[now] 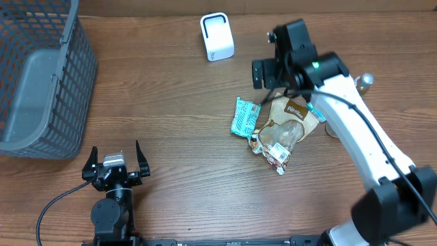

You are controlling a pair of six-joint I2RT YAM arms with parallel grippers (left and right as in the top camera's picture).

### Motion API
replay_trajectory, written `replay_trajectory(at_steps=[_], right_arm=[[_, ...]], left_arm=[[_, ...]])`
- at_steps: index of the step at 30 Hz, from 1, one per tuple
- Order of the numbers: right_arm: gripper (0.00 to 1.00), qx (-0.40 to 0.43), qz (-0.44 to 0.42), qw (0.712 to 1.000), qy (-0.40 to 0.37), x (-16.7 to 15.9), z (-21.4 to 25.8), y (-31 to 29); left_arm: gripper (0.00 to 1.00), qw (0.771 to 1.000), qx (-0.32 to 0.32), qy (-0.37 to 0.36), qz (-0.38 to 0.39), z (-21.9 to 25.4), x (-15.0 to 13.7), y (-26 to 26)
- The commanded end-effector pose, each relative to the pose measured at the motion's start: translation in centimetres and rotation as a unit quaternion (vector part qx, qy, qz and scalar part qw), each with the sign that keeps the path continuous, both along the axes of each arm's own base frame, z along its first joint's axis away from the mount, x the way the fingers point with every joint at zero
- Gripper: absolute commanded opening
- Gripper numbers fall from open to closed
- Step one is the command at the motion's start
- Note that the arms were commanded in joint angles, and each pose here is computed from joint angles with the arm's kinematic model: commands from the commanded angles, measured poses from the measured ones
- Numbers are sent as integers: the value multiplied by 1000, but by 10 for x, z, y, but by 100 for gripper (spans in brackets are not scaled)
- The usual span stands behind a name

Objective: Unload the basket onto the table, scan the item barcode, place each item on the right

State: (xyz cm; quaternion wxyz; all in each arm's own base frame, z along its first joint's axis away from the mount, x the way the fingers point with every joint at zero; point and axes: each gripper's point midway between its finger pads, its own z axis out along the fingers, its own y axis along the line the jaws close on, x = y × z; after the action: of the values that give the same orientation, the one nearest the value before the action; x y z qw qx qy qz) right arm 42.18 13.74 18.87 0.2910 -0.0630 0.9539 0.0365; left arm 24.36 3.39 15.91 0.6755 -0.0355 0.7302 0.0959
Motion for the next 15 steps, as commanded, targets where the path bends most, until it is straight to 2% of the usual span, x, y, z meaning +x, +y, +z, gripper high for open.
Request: replay_trajectory(at_steps=[1,6,9,15], right_arm=[[100,-13,12,1000,-9,-26,-16,-14],[100,6,3,998,-64,-57,-46,-32],[100,3,3,998,-57,-89,-64,-43],[100,-5,-16,997,-72,-121,-70,-66]], left_arm=[[100,1000,-7,-5,0,1,0,0],[100,1000,-7,-5,-1,1,0,0],[100,1000,-7,-5,0,1,0,0],[100,1000,-7,-5,0,1,0,0]])
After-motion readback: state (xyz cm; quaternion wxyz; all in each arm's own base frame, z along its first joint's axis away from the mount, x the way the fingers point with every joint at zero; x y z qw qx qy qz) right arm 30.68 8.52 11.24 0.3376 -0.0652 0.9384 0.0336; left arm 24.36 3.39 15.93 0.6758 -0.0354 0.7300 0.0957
